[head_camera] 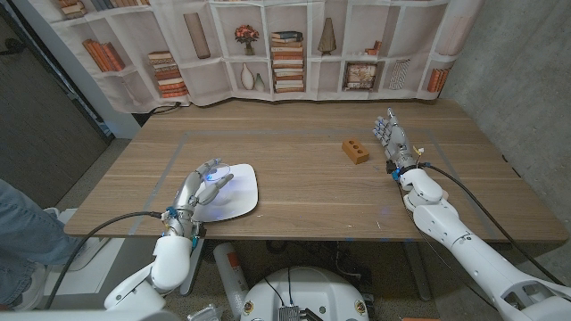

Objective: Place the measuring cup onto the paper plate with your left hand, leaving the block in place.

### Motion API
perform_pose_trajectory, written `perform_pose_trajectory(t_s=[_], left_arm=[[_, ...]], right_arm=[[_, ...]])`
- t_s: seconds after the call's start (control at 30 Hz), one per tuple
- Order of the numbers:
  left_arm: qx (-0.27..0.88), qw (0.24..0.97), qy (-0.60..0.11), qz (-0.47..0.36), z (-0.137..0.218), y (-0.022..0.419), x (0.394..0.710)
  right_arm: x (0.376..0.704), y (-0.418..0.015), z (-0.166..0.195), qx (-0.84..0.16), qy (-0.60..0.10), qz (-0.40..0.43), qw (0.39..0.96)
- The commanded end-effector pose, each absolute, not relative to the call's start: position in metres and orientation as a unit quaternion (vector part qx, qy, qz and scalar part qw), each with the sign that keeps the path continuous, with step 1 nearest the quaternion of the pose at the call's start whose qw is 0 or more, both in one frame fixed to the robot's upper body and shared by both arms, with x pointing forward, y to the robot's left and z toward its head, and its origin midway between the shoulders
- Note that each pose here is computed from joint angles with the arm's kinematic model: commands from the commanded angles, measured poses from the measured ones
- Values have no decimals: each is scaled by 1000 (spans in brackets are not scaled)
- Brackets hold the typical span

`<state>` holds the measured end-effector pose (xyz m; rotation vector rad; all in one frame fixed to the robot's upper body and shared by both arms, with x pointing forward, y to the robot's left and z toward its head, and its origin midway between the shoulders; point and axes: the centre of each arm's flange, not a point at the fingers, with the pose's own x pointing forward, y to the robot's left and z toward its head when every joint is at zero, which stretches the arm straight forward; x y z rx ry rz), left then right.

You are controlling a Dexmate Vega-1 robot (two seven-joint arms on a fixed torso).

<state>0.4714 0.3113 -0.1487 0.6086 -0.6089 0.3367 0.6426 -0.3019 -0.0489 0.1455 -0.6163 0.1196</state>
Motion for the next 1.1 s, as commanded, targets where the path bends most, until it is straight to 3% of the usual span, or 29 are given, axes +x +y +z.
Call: perform_pose_trajectory(t_s=[0.03, 1.1], left_arm=[[285, 898, -291, 167, -157, 314, 470], [290, 897, -290, 167, -160, 311, 468]], right_arm=[[643, -299, -44, 66, -304, 60, 948], [644, -302, -50, 71, -300, 59, 950]])
